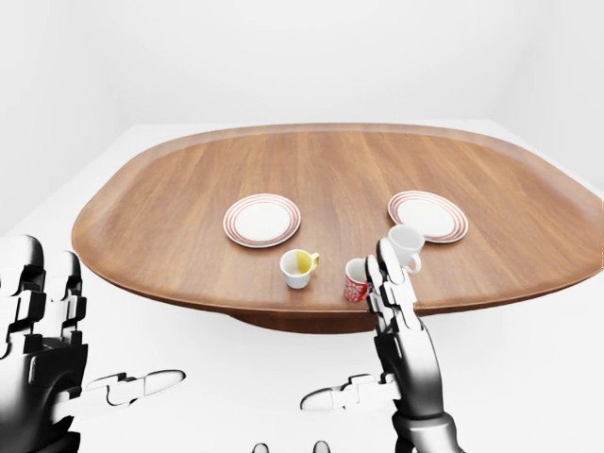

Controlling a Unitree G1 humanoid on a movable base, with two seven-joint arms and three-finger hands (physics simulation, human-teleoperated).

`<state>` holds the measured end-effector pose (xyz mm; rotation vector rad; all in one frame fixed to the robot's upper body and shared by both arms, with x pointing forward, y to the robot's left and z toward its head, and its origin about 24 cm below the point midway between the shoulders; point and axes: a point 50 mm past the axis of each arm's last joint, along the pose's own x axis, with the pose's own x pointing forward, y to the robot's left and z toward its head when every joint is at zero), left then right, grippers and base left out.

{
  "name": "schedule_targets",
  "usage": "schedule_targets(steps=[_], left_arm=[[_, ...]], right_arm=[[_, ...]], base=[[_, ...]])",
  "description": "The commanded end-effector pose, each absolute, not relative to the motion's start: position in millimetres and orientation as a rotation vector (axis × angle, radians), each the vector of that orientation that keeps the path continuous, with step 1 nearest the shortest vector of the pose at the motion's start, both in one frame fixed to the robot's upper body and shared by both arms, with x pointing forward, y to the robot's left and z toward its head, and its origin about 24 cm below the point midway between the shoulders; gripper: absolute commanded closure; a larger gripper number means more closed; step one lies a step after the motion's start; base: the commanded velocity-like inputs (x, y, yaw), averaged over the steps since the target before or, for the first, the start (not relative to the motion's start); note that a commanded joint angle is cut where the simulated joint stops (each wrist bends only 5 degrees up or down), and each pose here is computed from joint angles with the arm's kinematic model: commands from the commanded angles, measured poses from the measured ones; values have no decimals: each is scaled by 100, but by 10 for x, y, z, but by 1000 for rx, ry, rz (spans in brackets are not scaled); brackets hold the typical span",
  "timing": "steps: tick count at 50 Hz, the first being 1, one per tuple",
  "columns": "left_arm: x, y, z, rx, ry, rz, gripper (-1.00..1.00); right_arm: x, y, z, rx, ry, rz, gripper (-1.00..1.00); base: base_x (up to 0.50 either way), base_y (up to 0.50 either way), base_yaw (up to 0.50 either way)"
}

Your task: Put the red mug on the left plate.

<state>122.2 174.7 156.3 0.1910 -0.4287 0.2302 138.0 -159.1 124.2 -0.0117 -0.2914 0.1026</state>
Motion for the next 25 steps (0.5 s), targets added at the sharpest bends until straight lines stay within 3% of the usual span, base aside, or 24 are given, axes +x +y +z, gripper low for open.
schedule_targets(steps=[1,14,25], left_arm=[[1227,1740,1554,191,-425,225,-100],[1229,1737,1550,191,-424,223,-100],[1226,1722,1554,193,-425,218,-100]], right_arm=[[1367,-1572,1254,-19,-303,116,-100],[1397,-1564,1232,-44,-288,99,-100],[1405,-1556,1224,-36,-280,112,-100]], base=[[50,15,0],[50,15,0],[50,32,0]])
